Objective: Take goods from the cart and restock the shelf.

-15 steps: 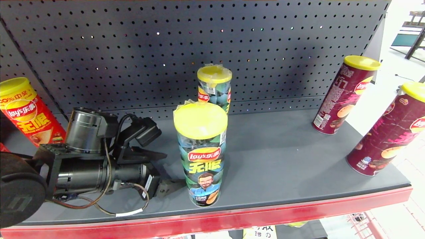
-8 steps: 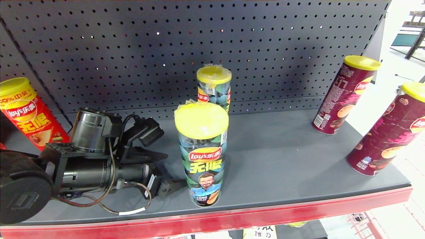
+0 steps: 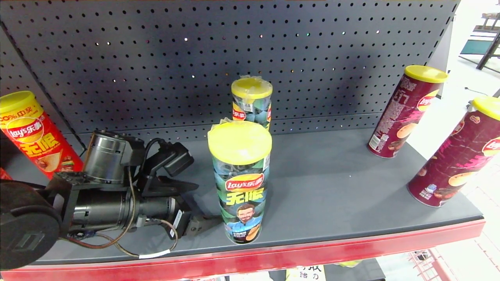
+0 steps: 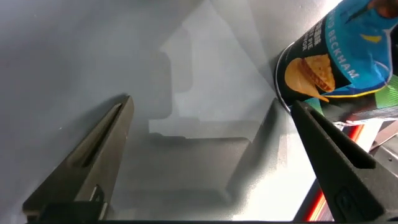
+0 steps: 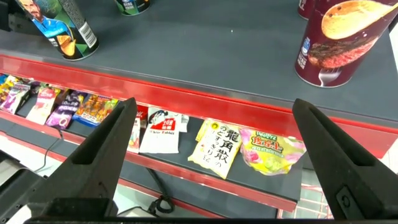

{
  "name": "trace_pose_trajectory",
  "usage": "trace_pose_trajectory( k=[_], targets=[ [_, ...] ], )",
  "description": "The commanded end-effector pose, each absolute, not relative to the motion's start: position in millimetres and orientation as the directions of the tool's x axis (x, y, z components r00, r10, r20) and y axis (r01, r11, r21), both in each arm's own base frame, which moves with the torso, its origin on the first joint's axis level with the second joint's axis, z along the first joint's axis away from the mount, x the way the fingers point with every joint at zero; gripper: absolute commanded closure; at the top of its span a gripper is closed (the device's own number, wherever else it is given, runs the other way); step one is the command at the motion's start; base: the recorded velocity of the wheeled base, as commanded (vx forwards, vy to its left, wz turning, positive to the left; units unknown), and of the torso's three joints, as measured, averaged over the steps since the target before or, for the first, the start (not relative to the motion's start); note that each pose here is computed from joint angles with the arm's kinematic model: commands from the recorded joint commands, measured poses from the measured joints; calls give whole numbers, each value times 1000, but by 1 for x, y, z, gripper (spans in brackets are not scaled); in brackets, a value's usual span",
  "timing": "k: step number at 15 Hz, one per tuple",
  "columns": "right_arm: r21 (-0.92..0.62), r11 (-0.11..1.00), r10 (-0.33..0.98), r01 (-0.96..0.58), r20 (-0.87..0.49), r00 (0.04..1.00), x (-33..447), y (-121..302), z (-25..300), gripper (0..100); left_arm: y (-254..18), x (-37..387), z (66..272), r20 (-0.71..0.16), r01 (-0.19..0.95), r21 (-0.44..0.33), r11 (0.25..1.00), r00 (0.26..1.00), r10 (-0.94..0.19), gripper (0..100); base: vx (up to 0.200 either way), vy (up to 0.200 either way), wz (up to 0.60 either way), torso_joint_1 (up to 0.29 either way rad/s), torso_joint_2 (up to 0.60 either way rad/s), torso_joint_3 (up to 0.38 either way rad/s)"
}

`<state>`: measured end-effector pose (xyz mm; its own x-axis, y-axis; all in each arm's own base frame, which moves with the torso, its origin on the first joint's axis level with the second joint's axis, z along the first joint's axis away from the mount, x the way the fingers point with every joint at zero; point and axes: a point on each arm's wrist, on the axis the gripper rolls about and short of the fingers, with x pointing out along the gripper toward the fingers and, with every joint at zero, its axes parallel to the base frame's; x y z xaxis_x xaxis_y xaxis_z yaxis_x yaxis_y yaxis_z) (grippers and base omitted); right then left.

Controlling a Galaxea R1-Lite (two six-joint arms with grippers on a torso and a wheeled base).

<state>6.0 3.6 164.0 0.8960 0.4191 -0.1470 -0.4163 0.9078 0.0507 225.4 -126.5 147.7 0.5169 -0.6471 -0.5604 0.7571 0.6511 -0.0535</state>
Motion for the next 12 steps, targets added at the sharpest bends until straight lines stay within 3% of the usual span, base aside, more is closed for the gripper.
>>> trace_pose_trajectory(
  k=[1,5,7,9,11,12],
  targets=[
    [51,908,419,-416,-151,895,7,4,164,0,-127,226,148,-561,757,-54,651,517,-647,0,0,0,0,0,0,0],
    [49,912,410,-408,-187,893,6,3,148,0,-110,209,153,-546,727,-42,685,557,-626,0,0,0,0,0,0,0],
    [45,921,388,-386,-185,903,4,2,143,0,-79,172,160,-505,676,-17,736,630,-590,0,0,0,0,0,0,0],
    [35,954,298,-299,-238,924,3,0,138,0,-50,124,169,-411,561,4,828,756,-510,0,0,0,0,0,0,0],
    [18,983,183,-185,-279,943,-4,-3,134,0,-27,81,167,-402,344,-6,939,859,-318,0,0,0,0,0,0,0],
    [5,995,98,-102,-306,947,-6,-4,133,0,-19,60,165,-415,272,-19,962,874,-255,0,0,0,0,0,0,0]
  ],
)
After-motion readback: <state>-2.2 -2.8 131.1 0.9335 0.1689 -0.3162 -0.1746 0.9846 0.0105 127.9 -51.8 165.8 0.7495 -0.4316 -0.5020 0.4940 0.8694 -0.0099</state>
